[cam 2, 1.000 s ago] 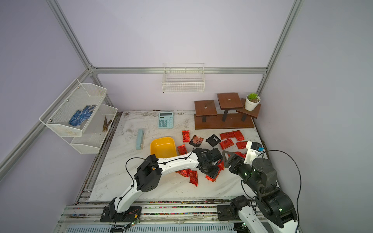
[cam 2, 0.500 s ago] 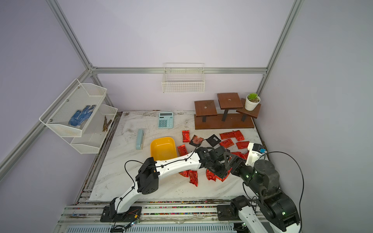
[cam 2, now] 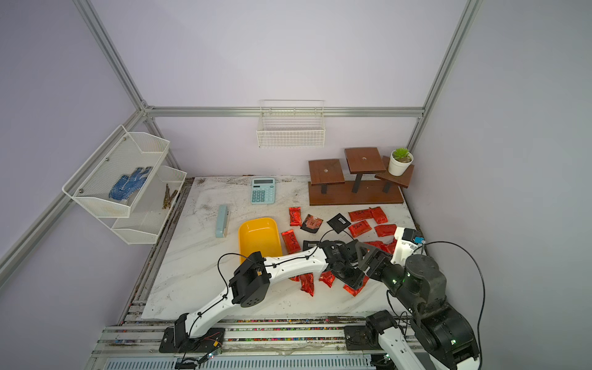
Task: Take the tea bags out of the storage box
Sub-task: Place the tea bag at the center of the board.
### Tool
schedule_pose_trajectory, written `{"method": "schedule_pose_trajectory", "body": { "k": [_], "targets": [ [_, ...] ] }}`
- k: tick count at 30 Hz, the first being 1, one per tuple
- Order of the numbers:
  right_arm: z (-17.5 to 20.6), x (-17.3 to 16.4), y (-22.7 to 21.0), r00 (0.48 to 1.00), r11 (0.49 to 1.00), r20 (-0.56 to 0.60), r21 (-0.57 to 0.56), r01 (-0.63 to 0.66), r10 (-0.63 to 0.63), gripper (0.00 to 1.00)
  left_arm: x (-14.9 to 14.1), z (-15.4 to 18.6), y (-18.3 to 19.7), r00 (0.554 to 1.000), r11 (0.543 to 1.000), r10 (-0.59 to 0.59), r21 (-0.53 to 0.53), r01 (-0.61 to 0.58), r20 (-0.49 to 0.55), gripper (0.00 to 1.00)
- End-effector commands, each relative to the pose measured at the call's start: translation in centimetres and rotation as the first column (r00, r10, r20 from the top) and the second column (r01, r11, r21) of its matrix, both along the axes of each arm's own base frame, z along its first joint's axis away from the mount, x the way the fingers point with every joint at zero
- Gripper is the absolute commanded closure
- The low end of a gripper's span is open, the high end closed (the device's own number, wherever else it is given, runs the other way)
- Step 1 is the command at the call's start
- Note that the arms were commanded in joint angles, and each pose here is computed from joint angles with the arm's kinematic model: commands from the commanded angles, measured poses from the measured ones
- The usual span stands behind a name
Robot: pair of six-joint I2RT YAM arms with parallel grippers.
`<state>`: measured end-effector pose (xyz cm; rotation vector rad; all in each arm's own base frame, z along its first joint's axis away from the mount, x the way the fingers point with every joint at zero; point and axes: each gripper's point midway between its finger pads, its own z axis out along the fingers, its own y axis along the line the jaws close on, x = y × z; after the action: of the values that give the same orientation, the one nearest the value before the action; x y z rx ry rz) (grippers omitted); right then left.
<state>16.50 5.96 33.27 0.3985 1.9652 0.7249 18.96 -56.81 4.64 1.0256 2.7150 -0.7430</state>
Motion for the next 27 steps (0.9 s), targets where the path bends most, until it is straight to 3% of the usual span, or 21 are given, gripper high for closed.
{"method": "schedule_pose_trajectory", "body": {
  "k": [1, 6, 16, 21, 27],
  "targets": [
    [-0.7, -0.1, 0.1, 1.0, 1.0, -0.008, -0.007, -0.009, 0.009, 0.25, 0.7, 1.3, -0.1, 0.999, 1.0, -0.007, -0.018, 0.008, 0.051, 0.35],
    [-1.0, 0.5, 0.5, 1.0, 1.0, -0.007, 0.0, -0.022, 0.022, 0.18, 1.5, 5.3, 1.2, 0.99, 0.999, 0.013, -0.041, -0.007, 0.137, 0.28],
    [1.1, 2.6, 1.4, 0.998, 0.999, 0.05, 0.007, -0.042, 0.042, 0.11, 3.5, 14.5, 5.9, 0.95, 0.989, 0.111, -0.128, -0.076, 0.291, 0.24],
    [2.0, 4.4, 2.1, 0.996, 0.999, 0.071, 0.002, -0.051, 0.051, 0.08, 4.5, 19.0, 10.0, 0.908, 0.976, 0.201, -0.157, -0.152, 0.367, 0.21],
    [1.2, 6.6, 3.8, 0.992, 0.994, 0.068, 0.01, -0.111, 0.11, 0.09, 6.5, 22.3, 17.9, 0.823, 0.935, 0.354, -0.184, -0.303, 0.444, 0.17]
  ]
}}
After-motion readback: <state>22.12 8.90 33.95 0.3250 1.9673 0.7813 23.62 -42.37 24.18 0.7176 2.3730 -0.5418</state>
